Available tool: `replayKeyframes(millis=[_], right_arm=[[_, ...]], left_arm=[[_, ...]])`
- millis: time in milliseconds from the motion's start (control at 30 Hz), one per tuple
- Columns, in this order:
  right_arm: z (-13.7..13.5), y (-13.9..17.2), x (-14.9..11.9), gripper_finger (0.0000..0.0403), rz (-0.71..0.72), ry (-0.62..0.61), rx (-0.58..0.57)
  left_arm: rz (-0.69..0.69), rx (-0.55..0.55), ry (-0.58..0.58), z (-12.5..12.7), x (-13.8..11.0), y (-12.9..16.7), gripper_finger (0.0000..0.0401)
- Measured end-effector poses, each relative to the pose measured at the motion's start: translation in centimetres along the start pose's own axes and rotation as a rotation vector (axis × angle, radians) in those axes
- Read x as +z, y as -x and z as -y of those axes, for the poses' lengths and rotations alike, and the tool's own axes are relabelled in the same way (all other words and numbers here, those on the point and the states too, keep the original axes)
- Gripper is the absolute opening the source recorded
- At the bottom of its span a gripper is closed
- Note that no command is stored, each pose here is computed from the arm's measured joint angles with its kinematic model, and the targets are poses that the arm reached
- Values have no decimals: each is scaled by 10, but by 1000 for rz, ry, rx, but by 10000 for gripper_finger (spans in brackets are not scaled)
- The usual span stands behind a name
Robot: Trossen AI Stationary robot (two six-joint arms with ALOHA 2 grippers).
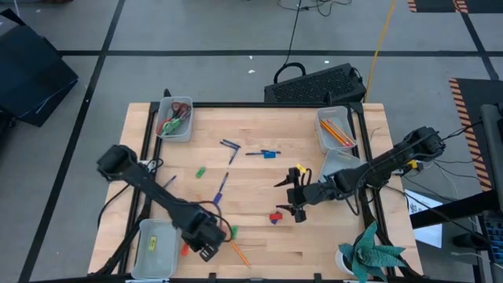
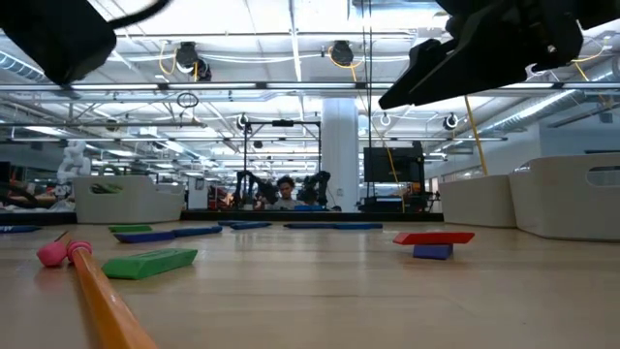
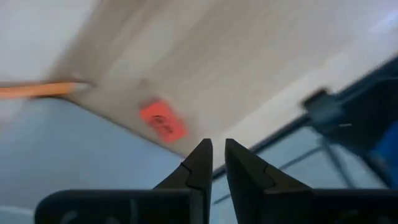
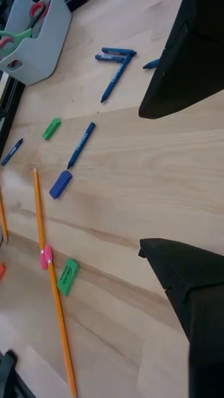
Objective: Sort crayons/erasers/pens/pencils in bins
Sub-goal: Put the orange eraser into the bottom left gray bin
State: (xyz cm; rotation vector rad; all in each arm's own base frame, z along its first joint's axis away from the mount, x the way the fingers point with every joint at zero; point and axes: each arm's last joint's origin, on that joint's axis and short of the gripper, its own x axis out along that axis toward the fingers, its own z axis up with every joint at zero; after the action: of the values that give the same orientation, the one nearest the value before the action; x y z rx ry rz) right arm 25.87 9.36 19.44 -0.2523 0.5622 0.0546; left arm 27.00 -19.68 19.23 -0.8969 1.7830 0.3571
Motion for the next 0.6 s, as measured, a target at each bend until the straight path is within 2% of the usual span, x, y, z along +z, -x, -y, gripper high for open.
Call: replayKeyframes(millis=[167,333,467,600], right_arm=[[1,0,0,325,-1,-17,-2],[1,0,0,325,-1,-24,-1],[0,-1,-5,325,-1,-24,1],[0,-1,-10,325,-10,-29,1]], left_arm=[[-66,68,-48,3,17,-11,55],[-163,114,-25,-4,35,-33,114],[-213,118,29,-8,42,-38,165],[-269,117,60,-14,43,-42,176]])
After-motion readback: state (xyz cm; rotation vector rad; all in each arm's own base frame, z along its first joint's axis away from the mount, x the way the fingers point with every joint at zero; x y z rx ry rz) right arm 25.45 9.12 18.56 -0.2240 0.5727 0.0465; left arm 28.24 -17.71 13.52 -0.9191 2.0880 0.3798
